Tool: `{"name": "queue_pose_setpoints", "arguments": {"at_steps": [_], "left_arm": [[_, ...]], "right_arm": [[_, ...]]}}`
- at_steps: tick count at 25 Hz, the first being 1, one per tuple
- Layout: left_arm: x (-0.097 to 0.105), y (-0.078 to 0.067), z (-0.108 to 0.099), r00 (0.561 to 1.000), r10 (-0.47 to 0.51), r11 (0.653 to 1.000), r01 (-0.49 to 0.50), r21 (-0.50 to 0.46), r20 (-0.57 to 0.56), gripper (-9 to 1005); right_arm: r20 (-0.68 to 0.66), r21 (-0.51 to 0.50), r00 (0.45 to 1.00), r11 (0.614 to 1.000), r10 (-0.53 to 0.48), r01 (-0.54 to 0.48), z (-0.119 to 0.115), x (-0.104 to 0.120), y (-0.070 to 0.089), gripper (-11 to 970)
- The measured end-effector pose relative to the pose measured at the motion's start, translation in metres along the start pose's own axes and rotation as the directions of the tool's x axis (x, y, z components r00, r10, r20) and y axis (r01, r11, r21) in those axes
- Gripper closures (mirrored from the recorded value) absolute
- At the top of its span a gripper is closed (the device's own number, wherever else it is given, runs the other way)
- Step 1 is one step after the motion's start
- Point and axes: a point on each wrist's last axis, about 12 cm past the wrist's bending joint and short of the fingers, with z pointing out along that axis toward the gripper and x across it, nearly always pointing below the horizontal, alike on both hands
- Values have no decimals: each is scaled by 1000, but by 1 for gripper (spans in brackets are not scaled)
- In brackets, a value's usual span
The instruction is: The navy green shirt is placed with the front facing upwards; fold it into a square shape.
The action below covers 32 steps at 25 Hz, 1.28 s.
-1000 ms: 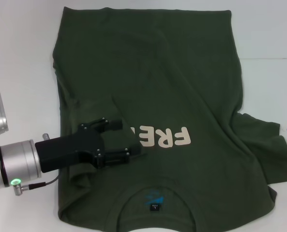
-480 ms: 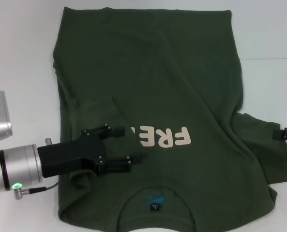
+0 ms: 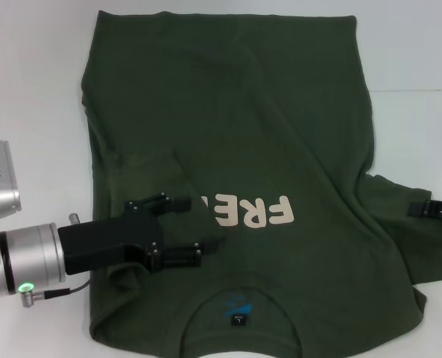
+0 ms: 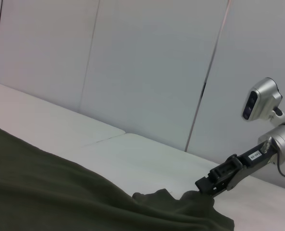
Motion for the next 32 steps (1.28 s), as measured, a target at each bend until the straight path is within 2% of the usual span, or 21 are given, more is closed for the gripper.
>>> {"name": "queue_pose_setpoints", "arguments": {"at_steps": [3,5,9,16,22,27,32], "left_arm": [[0,0,0,1000,0,1000,0,-2,0,63],[0,0,0,1000,0,1000,0,-3,0,63],[1,1,0,1000,-2,1000,2,-7,1,63],[1,1,-1,1000,-5,1000,5,-16,2,63],[1,2,0,1000,-4,1000,4,-17,-3,63],[2,1,0,1000,-5,1000,5,-16,-4,63],[3,1,-1,1000,-11,1000,11,-19,1,62]], "right_arm": [[11,-6,1000,1000,-18,18,11,4,4,120],[22,-4,999,1000,-26,26,19,7,7,342],[54,-3,999,1000,-10,10,28,11,9,420],[89,-25,996,999,22,-20,29,14,9,556],[141,-24,989,999,38,-35,22,11,4,793],[187,-11,982,999,41,-39,14,2,0,943],[241,22,971,1000,14,-20,10,-12,-2,934]]}}
